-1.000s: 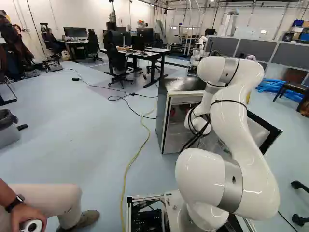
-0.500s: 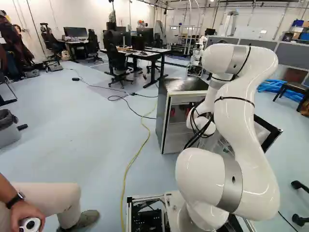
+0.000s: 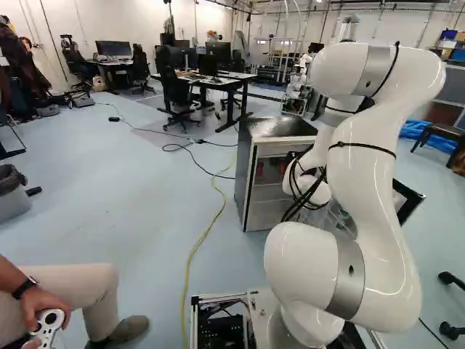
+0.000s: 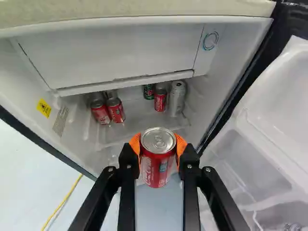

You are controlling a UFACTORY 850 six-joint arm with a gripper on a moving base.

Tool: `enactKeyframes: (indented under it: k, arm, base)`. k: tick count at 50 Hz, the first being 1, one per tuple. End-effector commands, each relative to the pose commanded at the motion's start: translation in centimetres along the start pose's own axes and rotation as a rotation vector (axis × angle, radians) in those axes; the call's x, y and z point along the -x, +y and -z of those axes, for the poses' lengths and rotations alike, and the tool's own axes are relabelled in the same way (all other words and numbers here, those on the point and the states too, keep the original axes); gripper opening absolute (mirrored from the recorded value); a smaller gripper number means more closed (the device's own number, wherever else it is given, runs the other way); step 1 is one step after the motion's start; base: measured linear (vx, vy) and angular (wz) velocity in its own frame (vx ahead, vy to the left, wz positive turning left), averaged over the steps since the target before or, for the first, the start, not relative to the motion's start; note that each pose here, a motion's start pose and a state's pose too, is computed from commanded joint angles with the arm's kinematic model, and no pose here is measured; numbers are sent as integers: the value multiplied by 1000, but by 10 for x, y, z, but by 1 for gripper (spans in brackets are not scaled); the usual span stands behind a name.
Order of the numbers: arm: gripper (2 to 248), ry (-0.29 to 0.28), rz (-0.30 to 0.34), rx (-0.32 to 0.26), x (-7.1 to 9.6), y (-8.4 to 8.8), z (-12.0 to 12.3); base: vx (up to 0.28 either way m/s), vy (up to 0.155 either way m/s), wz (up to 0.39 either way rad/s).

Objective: Grab a drink from the fridge

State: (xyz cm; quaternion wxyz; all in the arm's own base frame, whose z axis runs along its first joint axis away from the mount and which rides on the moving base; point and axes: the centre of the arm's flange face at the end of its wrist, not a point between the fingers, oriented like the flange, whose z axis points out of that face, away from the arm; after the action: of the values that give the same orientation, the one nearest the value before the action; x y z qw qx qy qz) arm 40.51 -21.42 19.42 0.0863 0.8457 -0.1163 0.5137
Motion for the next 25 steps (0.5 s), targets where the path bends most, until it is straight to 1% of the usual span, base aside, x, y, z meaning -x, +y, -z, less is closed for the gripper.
enactKeyframes:
  k: [25]
  arm:
    - [92,-2,2,-4,-9,-14,66]
  base:
    - [0,0,0]
